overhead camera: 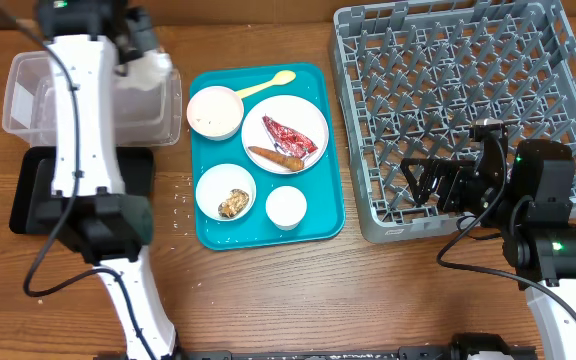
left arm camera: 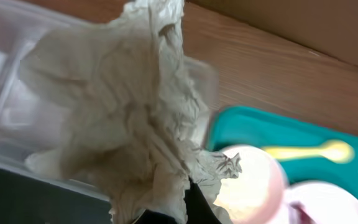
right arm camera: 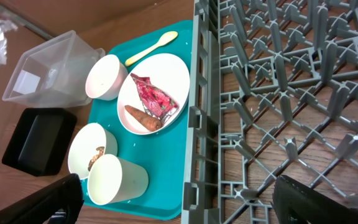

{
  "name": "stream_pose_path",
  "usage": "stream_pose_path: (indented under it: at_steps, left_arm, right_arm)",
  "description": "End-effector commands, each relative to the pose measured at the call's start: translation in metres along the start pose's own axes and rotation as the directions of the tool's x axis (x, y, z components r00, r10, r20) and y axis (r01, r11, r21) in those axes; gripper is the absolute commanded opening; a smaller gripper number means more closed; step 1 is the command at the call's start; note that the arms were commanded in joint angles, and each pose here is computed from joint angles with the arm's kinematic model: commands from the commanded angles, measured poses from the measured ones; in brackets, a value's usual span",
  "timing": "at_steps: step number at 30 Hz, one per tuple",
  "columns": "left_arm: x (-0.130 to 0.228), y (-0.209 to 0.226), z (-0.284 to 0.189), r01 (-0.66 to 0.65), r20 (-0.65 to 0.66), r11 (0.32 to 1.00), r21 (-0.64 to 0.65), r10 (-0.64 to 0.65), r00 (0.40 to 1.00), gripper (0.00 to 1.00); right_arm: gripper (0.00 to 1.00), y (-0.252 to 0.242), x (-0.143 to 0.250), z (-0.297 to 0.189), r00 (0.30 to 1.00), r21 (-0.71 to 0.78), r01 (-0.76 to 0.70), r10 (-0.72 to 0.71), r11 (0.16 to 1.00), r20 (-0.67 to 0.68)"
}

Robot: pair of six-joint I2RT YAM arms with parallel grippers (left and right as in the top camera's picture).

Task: Sort waste into correct bins and load items into the dishwasher
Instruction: 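Drop the tissue into the clear plastic bin with the left gripper, then grasp the red wrapper on the plate with the left gripper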

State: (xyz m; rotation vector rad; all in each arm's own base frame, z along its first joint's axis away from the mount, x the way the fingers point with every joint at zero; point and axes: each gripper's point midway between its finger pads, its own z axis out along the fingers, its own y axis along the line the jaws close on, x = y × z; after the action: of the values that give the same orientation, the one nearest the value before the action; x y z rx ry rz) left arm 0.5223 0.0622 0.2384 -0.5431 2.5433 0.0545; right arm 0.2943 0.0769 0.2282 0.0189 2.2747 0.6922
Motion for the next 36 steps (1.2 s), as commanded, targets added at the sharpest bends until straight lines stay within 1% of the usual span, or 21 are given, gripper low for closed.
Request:
stream_pose_path:
  at_steps: [1,2,3,4,5,6,8,10,11,13,15,17,19,20,21,23,25,29,35,36]
  left_arm:
    - [0.009,0.027,0.052,0.013,-0.075,0.998,-0.061,-0.017,0.997,0.18]
    - [0.011,0.032,0.063,0.009,-0.09,0.998,-0.069,-0.015,0.996,0.27]
    - [0.013,0.036,0.075,0.0,-0.107,0.997,-0.075,-0.008,0.994,0.44]
    - [0.016,0.037,0.083,-0.002,-0.119,0.997,-0.079,-0.007,0.993,0.68]
    - [0.018,0.037,0.09,-0.007,-0.127,0.997,-0.08,-0.003,0.992,0.81]
    - [0.019,0.037,0.095,-0.011,-0.129,0.997,-0.081,0.0,0.992,1.0]
    - [0.014,0.035,0.095,-0.008,-0.112,0.997,-0.076,0.0,0.994,1.0]
    - [0.007,0.031,0.081,-0.006,-0.087,0.999,-0.051,0.001,0.996,1.0]
    - [0.004,0.023,0.071,-0.018,-0.079,1.0,-0.009,0.017,0.997,1.0]
    - [0.005,-0.015,0.041,-0.109,-0.058,0.983,0.148,0.119,0.991,1.0]
    - [0.019,-0.05,0.014,-0.215,-0.051,0.945,0.246,0.234,0.971,1.0]
    - [0.041,-0.076,0.0,-0.298,-0.073,0.914,0.276,0.329,0.942,1.0]
    - [0.067,-0.101,-0.003,-0.346,-0.116,0.887,0.304,0.395,0.911,1.0]
    - [0.081,-0.113,-0.002,-0.365,-0.14,0.875,0.319,0.424,0.895,1.0]
    - [0.102,-0.13,0.003,-0.382,-0.182,0.862,0.335,0.456,0.871,1.0]
    - [0.128,-0.151,0.012,-0.397,-0.226,0.847,0.352,0.489,0.843,1.0]
    - [0.154,-0.176,0.028,-0.439,-0.238,0.822,0.362,0.536,0.81,1.0]
    - [0.181,-0.201,0.053,-0.454,-0.229,0.815,0.361,0.549,0.804,1.0]
    - [0.223,-0.224,0.093,-0.512,-0.191,0.763,0.394,0.613,0.767,1.0]
    - [0.23,-0.225,0.101,-0.516,-0.191,0.76,0.396,0.617,0.763,0.97]
  right_arm:
    - [1.0,0.007,-0.012,-0.004,0.999,-0.011,0.024,-0.024,1.0,0.028]
    - [1.0,0.006,-0.012,-0.003,0.999,-0.01,0.022,-0.021,1.0,0.025]
    - [0.99,0.005,-0.011,-0.002,1.0,-0.01,0.019,-0.018,1.0,0.019]
    - [0.99,0.005,-0.01,-0.001,1.0,-0.008,0.016,-0.016,1.0,0.014]
    - [0.99,0.004,-0.01,0.0,1.0,-0.007,0.014,-0.014,1.0,0.011]
    - [0.99,0.003,-0.008,0.001,1.0,-0.006,0.01,-0.01,1.0,0.004]
    - [0.99,0.002,-0.007,0.002,1.0,-0.005,0.006,-0.006,1.0,-0.003]
    - [0.99,0.001,-0.006,0.003,1.0,-0.003,0.003,-0.003,1.0,-0.009]
    - [0.99,0.001,-0.006,0.004,1.0,-0.003,0.002,-0.002,1.0,-0.009]
    - [0.99,0.001,-0.006,0.004,1.0,-0.002,0.002,-0.002,1.0,-0.01]
    - [0.99,0.001,-0.006,0.004,1.0,-0.002,0.002,-0.002,1.0,-0.01]
    - [0.99,0.001,-0.006,0.004,1.0,-0.002,0.002,-0.002,1.0,-0.01]
    - [0.99,0.001,-0.006,0.004,1.0,-0.002,0.002,-0.002,1.0,-0.01]
    - [0.99,0.001,-0.006,0.004,1.0,-0.003,0.002,-0.002,1.0,-0.01]
    - [0.99,0.001,-0.006,0.004,1.0,-0.002,0.002,-0.002,1.0,-0.011]
    - [0.99,0.001,-0.006,0.004,1.0,-0.002,0.0,0.0,1.0,-0.013]
    - [0.99,0.001,-0.005,0.004,1.0,-0.001,0.0,0.0,1.0,-0.014]
    - [0.99,0.001,-0.005,0.004,1.0,-0.002,0.0,0.0,1.0,-0.014]
    - [0.99,0.0,-0.004,0.004,1.0,-0.001,-0.002,0.002,1.0,-0.017]
    - [0.99,0.0,-0.004,0.004,1.0,0.0,-0.003,0.003,1.0,-0.018]
